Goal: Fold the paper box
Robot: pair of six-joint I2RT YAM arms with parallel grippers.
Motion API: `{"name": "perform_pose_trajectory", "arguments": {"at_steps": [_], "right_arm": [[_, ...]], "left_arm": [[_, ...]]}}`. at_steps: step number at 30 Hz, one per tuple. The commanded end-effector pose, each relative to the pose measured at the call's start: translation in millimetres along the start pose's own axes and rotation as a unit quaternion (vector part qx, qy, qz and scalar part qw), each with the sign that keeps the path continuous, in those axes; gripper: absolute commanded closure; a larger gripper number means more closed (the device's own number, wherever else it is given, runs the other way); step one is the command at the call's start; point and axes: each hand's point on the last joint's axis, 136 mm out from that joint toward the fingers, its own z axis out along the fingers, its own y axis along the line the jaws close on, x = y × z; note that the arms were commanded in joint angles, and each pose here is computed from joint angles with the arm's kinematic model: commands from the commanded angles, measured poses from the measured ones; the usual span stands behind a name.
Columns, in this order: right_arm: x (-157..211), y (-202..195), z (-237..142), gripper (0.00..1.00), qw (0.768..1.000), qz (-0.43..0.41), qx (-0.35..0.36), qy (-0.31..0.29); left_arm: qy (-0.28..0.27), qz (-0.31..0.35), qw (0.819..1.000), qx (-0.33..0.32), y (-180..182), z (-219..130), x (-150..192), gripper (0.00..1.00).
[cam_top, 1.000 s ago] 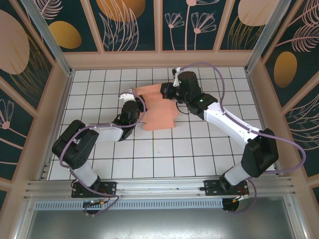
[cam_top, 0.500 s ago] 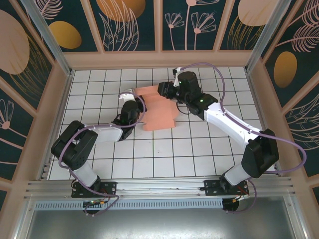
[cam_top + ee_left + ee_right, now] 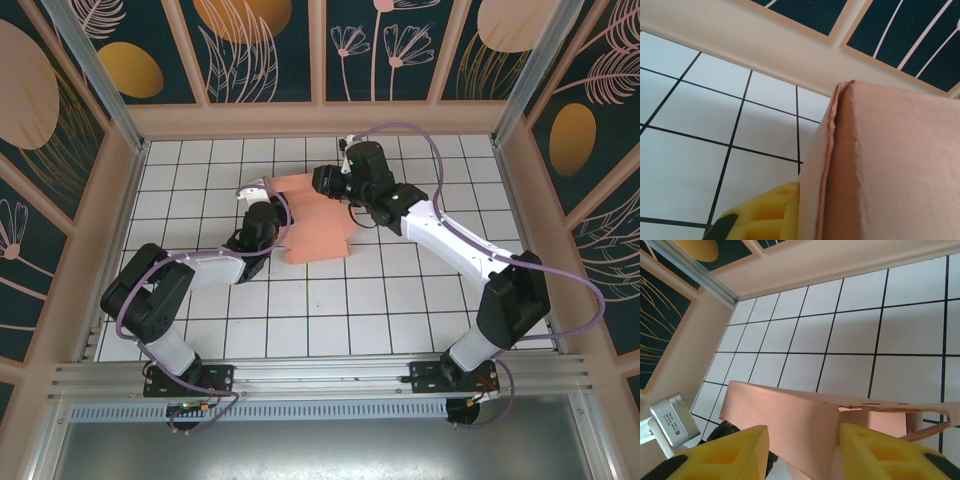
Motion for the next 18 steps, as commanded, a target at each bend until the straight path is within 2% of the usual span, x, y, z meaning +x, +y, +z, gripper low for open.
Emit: {"name": "perform_pose_trajectory", "arguments": {"at_steps": [1,5,7,9,11,12,14,18], "right_arm": [[13,-12,9,0.63,0.999,-0.012,0.034,0.026],[3,-8,0,0.91,0.999,-0.017,0.03,0.005],[-5,-7,-7,0.95,0.999,-0.023,0.031,-0.01],[-13,-2,-16,0.86,0.999,-0.026,0.025,-0.026],[-22,2,-27,0.64,0.998,-0.031,0.016,-0.048],[-24,3,-32,0.59,0.998,-0.032,0.013,-0.057],[-32,6,-49,0.53,0.995,-0.041,0.002,-0.086],[-43,3,-81,0.51,0.988,-0.06,-0.017,-0.139]], "left_arm": [[-0.048,-0.04,0.997,0.037,-21,-9,-34,1.0],[-0.047,-0.038,0.998,0.032,-19,-8,-33,1.0],[-0.046,-0.037,0.998,0.03,-19,-7,-32,1.0],[-0.044,-0.035,0.998,0.027,-18,-7,-31,1.0],[-0.042,-0.033,0.998,0.024,-16,-7,-29,1.0],[-0.041,-0.033,0.998,0.023,-16,-7,-29,1.0],[-0.04,-0.033,0.998,0.021,-14,-8,-28,1.0],[-0.032,-0.031,0.999,0.018,-13,-9,-26,1.0]]}}
